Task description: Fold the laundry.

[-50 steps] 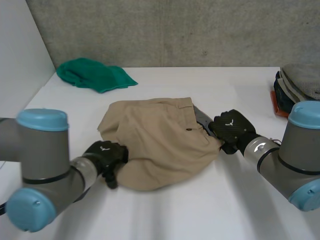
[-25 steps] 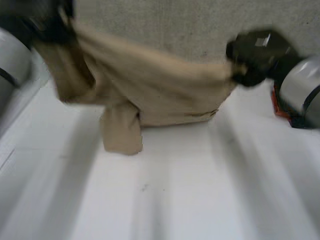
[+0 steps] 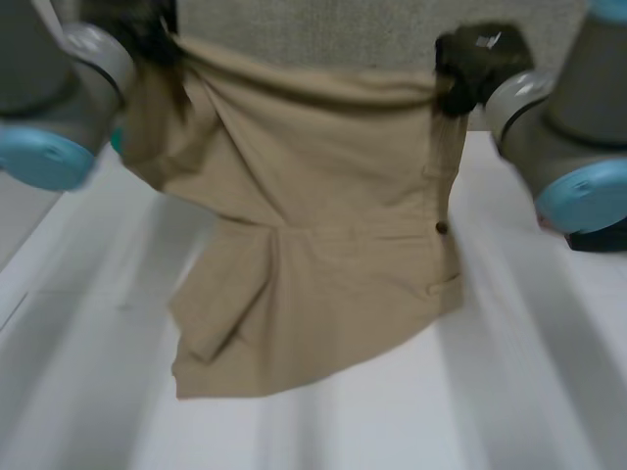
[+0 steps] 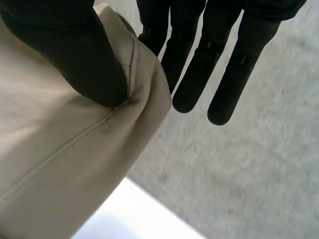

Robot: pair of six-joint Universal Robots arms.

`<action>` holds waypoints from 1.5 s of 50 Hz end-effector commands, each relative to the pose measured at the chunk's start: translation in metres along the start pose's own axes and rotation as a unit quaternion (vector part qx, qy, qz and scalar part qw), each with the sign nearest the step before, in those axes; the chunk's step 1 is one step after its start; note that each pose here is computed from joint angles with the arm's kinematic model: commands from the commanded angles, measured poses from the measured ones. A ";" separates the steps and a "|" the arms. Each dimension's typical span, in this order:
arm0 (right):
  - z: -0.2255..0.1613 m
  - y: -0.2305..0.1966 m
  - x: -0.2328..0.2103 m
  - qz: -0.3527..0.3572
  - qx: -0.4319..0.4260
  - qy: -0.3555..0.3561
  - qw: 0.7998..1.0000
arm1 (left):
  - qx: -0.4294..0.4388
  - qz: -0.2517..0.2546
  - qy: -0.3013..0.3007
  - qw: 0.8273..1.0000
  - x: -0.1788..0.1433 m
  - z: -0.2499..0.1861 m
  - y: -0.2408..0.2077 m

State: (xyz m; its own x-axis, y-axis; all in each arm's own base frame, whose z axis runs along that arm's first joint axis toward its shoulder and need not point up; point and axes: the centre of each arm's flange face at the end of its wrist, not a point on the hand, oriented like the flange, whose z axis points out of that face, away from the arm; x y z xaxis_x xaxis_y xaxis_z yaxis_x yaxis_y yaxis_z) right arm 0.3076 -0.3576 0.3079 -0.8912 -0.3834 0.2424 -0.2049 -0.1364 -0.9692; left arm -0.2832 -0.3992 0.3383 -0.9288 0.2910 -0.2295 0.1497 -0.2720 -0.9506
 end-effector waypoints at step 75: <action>-0.100 0.168 -0.032 -0.112 -0.116 -0.161 0.974 | -0.294 0.153 0.156 0.931 0.069 -0.194 0.161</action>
State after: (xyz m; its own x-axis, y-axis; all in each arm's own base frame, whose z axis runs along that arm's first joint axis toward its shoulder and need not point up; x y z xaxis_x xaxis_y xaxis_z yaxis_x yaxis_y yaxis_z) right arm 0.2632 -0.2799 0.1231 -0.6182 -0.6553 0.4340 -0.5188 -0.0746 -0.8516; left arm -0.2448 -0.2386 0.1301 -0.7081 0.5878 -0.3912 0.6142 0.2393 -0.7520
